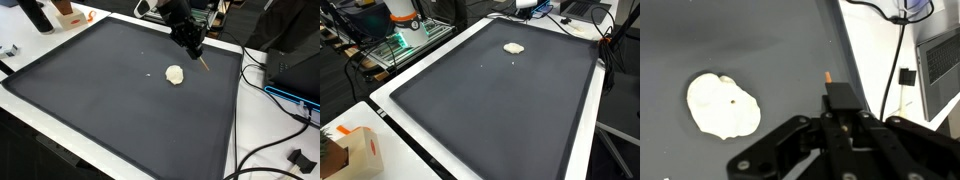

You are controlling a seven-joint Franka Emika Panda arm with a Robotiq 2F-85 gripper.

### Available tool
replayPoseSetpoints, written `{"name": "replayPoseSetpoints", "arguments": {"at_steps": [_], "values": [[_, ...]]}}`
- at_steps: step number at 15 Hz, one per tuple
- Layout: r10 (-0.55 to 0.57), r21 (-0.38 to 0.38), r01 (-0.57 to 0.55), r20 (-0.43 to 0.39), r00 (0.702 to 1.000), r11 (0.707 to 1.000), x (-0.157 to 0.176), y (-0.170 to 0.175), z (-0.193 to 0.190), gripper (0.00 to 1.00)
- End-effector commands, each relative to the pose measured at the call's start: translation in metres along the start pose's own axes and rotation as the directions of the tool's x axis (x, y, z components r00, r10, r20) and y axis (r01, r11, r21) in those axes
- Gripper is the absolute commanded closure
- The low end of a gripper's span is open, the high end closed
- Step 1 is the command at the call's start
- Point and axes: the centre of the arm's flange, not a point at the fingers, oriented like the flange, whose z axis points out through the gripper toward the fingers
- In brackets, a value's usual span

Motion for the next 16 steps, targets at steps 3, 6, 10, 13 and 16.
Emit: {"name": "replayPoseSetpoints", "arguments": {"at_steps": [3,6,10,13,16], "values": [[0.037,-0.096,-0.048,-0.113,0.993,0.994,-0.026,-0.022,-0.031,0.97],[0.01,-0.175,-0.041,-0.177,0.984,0.984,-0.036,-0.034,-0.045,0.97],[-0.048,-0.282,-0.015,-0.213,0.976,0.959,-0.05,-0.05,-0.058,0.97],[-0.098,-0.345,0.016,-0.219,0.971,0.938,-0.059,-0.058,-0.061,0.97],[-0.132,-0.411,0.031,-0.221,0.966,0.911,-0.067,-0.062,-0.063,0.97]]}}
